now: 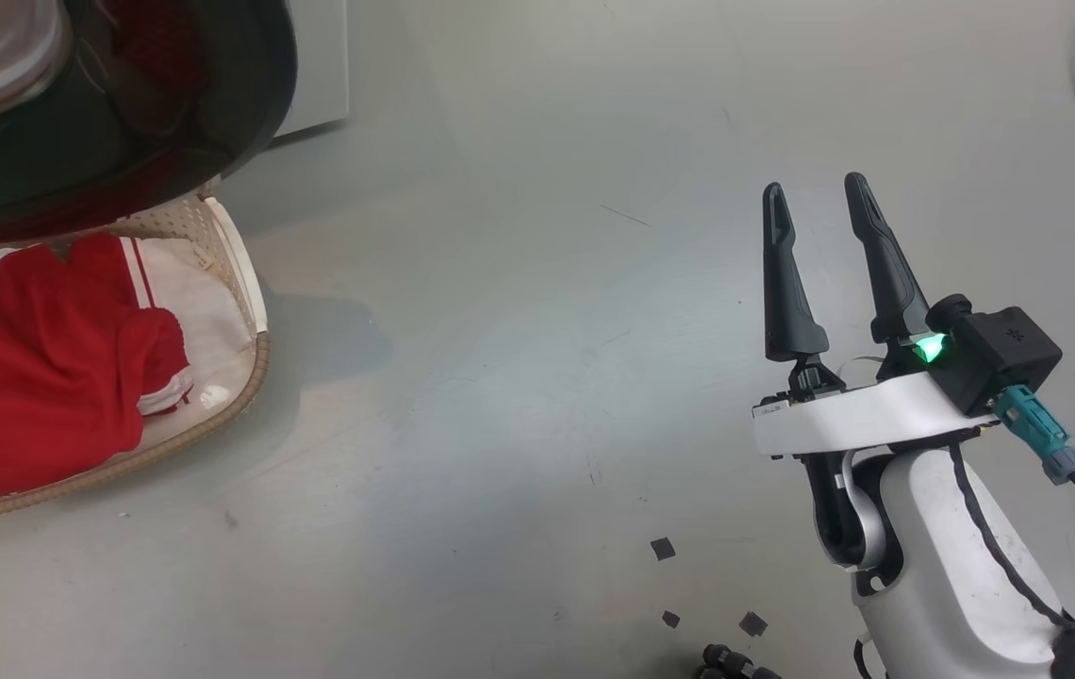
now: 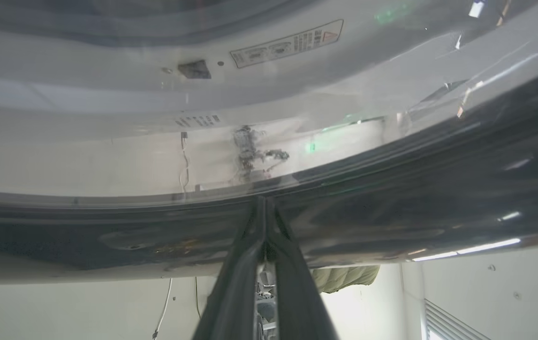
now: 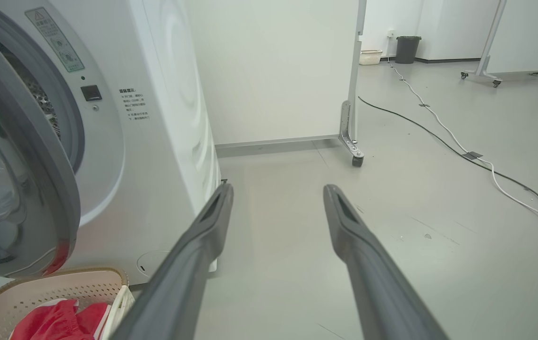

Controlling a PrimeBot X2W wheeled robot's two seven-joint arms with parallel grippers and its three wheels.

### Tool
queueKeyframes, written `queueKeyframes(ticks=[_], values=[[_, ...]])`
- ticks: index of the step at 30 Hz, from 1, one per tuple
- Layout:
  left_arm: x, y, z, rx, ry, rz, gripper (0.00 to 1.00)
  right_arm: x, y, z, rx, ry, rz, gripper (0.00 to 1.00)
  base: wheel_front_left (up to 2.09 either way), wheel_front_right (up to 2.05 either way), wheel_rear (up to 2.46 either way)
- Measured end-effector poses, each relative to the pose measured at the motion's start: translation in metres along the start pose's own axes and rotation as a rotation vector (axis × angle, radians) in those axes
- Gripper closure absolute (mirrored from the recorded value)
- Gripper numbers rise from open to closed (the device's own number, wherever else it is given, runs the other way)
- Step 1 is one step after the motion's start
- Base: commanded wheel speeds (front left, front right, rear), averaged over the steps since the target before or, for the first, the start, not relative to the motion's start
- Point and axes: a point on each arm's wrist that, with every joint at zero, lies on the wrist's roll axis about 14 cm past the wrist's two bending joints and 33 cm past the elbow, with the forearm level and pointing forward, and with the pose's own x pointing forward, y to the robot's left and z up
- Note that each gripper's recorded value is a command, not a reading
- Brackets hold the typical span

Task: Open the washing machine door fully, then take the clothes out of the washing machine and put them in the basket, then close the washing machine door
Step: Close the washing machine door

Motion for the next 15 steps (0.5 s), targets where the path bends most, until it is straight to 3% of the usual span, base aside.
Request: queueKeyframes(ticks=[6,15], values=[[-0.011,-0.011,0.0,0.025,-0.028,-0.038,1.0,0.001,0.004,0.0,-0.004,-0.002,0.013,0.0,0.0,0.0,0.0],[-0.06,0.001,-0.007,-0.044,-0.157,-0.067,1.0,0.0,0.017,-0.008,-0.02,0.017,0.053,0.0,0.0,0.0,0.0]])
